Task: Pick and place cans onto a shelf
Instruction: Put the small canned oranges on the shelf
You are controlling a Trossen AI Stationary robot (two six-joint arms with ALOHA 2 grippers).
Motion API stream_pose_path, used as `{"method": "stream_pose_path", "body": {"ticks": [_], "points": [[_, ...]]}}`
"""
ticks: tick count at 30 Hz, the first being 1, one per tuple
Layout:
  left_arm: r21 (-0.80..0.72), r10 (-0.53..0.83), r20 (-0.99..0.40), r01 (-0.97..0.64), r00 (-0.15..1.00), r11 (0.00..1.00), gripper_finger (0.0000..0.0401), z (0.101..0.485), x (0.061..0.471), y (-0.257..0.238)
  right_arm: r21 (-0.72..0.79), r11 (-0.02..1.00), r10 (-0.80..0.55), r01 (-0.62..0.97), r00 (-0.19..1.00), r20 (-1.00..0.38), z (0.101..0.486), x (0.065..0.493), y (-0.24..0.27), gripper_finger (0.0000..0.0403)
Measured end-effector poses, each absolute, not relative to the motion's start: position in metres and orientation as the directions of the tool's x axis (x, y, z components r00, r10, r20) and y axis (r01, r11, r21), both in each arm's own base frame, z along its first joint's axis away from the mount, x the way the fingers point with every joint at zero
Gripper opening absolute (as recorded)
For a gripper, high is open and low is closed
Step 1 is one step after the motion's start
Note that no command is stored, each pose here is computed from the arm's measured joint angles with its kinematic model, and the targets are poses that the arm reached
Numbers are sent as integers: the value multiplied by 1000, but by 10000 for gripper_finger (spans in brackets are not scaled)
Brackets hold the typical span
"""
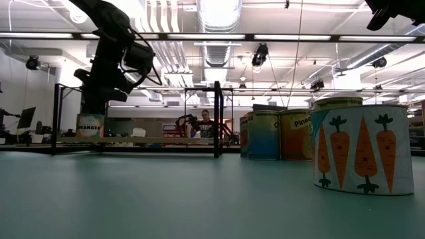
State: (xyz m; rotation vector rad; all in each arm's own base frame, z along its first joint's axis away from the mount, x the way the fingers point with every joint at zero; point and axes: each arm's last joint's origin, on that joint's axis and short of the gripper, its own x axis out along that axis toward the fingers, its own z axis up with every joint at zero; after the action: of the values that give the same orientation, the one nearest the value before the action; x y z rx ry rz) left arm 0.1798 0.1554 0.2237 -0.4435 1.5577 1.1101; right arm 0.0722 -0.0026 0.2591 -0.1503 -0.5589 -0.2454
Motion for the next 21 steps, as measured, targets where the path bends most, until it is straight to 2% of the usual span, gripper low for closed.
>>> {"method": "stream_pose_path", "body": {"ticks": [21], "points": [[455, 293, -888, -764, -353, 457, 0, 232, 178, 154, -74, 960, -188, 270, 820, 541, 259, 72, -3, 9]]}}
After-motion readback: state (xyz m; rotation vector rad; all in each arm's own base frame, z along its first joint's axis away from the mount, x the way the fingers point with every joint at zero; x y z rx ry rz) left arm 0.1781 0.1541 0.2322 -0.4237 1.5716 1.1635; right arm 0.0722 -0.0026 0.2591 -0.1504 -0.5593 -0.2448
